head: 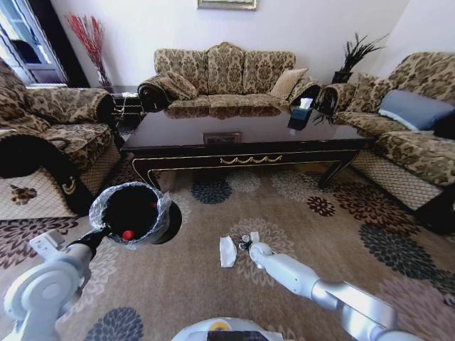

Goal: Move to the front of the table and pick up the trash from the floor, then place it into the trash bin.

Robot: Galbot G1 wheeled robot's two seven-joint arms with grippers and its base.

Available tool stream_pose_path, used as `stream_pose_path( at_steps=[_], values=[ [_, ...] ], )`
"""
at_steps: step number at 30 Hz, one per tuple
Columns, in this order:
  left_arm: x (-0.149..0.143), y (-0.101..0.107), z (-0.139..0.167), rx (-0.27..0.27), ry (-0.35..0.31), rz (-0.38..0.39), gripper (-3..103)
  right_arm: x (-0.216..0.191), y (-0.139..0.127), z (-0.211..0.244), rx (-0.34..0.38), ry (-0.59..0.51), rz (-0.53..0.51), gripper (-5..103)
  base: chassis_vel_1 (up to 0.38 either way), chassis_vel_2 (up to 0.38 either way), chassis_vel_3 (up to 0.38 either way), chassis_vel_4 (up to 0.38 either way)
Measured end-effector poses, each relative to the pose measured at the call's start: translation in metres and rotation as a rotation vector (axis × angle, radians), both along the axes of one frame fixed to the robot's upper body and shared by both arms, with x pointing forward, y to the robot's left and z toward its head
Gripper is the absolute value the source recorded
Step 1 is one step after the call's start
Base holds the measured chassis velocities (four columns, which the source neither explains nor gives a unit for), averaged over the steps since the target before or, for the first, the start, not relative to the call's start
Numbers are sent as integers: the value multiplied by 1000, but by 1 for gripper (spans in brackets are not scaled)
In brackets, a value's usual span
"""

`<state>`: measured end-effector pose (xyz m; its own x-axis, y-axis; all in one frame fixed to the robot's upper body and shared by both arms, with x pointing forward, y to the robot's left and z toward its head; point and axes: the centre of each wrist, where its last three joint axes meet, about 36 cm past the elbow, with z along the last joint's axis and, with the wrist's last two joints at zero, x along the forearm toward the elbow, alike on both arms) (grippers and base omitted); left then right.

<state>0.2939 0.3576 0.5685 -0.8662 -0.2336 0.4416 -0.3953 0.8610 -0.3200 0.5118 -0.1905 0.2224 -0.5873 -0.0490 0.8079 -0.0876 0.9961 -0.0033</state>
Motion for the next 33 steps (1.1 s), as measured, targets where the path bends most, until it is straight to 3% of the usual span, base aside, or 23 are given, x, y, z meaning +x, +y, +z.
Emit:
stream_pose_path(
  at_steps=[1, 4, 16, 19, 21, 25, 28, 33],
  values=[
    [0, 0, 0, 0, 1, 0, 2, 0, 0, 0, 0, -2, 2, 43, 0, 0, 0, 0],
    [0, 0, -1, 2, 2, 0, 2, 0, -2, 0, -2, -6, 6, 27, 0, 0, 0, 0],
    [1, -1, -2, 1, 3, -2, 2, 0, -6, 1, -13, -21, 17, 8, 0, 0, 0, 0],
    [1, 0, -2, 2, 1, -1, 2, 0, -10, 2, -16, -36, 32, 19, 0, 0, 0, 0],
    [1, 0, -1, 3, 1, 0, 2, -1, -10, 2, -15, -40, 36, 19, 0, 0, 0, 0],
    [1, 2, -1, 7, -1, 5, 2, -4, -20, 7, -46, -77, 105, 41, 0, 0, 0, 0],
    [0, 2, 0, 8, -1, 5, 2, -5, -23, 7, -65, -86, 130, 46, 0, 0, 0, 0],
    [1, 3, -1, 12, 4, 2, 2, -7, -35, 9, -105, -99, 179, 68, 0, 0, 0, 0]
  ],
)
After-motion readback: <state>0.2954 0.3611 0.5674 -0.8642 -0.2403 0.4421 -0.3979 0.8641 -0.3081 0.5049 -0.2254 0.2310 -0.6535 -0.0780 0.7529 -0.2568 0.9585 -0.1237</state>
